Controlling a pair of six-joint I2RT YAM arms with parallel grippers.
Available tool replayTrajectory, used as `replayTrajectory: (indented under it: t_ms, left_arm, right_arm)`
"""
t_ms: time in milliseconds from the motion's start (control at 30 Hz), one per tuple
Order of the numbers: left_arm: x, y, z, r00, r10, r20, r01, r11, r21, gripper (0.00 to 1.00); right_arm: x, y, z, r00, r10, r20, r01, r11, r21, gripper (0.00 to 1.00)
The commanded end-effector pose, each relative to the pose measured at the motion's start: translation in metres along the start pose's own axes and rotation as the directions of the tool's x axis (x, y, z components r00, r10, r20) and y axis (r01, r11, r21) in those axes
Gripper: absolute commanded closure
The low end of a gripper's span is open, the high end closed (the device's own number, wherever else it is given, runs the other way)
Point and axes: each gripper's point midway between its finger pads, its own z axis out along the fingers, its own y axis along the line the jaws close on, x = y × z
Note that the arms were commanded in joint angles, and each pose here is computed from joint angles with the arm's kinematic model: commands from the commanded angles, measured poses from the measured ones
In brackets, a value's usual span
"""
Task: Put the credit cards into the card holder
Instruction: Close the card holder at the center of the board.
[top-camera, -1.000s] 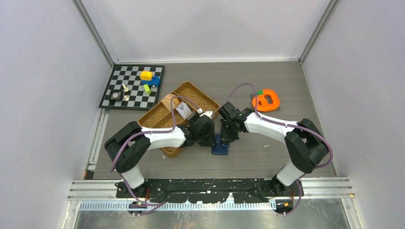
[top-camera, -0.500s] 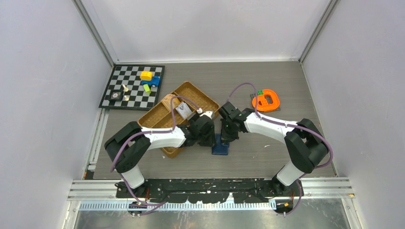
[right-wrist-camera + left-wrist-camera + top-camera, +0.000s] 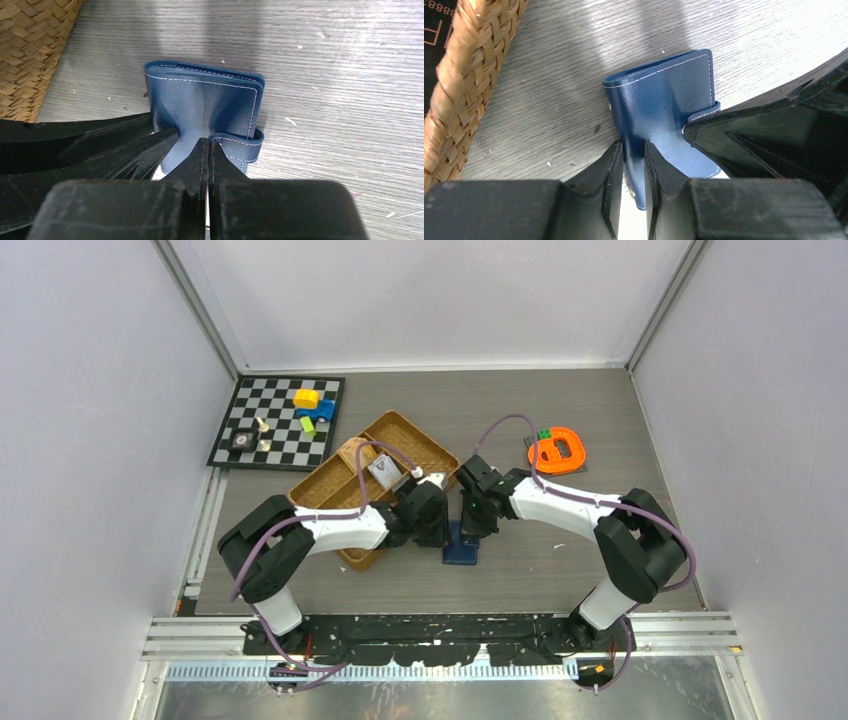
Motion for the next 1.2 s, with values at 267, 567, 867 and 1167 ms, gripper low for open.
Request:
replayTrajectory:
  t_ms: [267,567,867,1167]
  left_arm:
    - [0.034,0.037,-0.004,0.994,0.037,-0.102,-0.049,0.992,-0.119,0.80]
    - [0.034,0.037,-0.004,0.994,0.035,-0.101,-0.047,0.992,-0.119,0.80]
    - [0.000,0.006,-0.030,0.995,0.098,-0.018,-0.098,0.995,-0.029,0.66]
    - [-0.067,-0.022,-0.089,0.974,0.191,0.125,-0.196,0.980,0.032,0.13]
  right_arm:
    - [0.008,-0.006,0.027,0.999,0.014,0.046,-0.016,0.999,0.049,0.99]
    - [0.024,-0.022,0.033,0.999,0.016,0.046,-0.022,0.991,0.134,1.00]
    - [-0.016,0.006,-0.011,0.989,-0.005,0.151,-0.001,0.999,0.038,0.86]
    - [-0.069,0.001,-0.075,0.959,0.028,0.282,0.004,0.994,-0.110,0.39]
